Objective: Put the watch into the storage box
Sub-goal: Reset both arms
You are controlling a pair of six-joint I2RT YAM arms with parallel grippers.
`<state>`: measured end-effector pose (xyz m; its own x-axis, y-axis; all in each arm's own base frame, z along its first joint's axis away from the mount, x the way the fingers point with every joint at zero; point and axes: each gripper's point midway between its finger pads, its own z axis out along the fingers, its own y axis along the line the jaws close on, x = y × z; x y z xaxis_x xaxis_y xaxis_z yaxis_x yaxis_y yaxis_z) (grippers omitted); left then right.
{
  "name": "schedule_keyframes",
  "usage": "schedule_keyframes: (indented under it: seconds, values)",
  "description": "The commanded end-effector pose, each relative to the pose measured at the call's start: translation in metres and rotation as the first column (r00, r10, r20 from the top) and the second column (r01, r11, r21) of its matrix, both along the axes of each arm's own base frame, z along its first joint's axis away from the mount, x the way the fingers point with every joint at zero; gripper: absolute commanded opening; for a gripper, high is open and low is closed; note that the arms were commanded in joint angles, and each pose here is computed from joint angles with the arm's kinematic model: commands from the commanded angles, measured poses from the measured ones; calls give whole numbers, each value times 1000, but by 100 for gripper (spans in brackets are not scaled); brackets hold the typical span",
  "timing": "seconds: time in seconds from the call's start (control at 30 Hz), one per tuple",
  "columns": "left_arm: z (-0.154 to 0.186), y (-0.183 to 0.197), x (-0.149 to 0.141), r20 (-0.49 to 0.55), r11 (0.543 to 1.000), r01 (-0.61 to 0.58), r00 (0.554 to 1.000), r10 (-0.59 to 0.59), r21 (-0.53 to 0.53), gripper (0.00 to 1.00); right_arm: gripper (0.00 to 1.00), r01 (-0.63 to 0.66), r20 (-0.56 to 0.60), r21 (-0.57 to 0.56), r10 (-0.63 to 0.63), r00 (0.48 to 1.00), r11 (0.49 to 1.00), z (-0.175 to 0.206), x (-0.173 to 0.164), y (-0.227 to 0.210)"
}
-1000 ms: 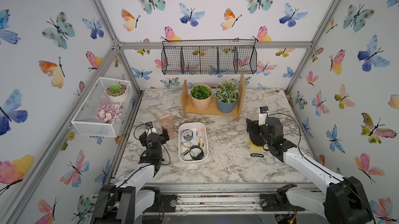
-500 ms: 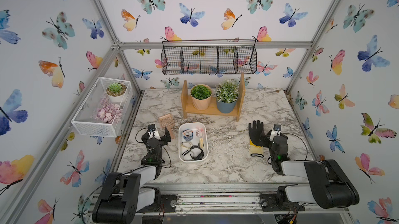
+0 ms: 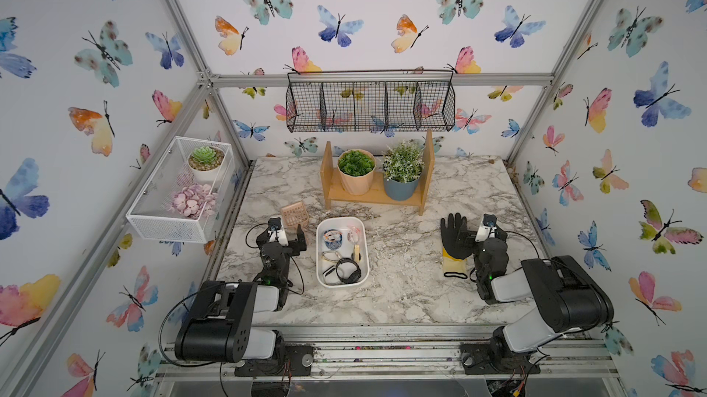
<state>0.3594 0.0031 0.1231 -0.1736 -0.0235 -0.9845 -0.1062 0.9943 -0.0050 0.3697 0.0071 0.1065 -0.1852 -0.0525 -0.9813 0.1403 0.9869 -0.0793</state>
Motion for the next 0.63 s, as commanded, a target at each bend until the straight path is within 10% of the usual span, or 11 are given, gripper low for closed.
schedule_keyframes:
  seconds: [0.0, 0.6]
  values:
    - [-4, -4, 2, -19, 999, 34, 999, -34, -14, 99, 99, -10, 5, 0, 10, 1000, 1000, 3, 2, 1]
    - [-4, -4, 3, -21, 999, 39, 999, -39, -17, 98, 99, -10, 6, -1, 10, 1000, 1000, 3, 2, 1]
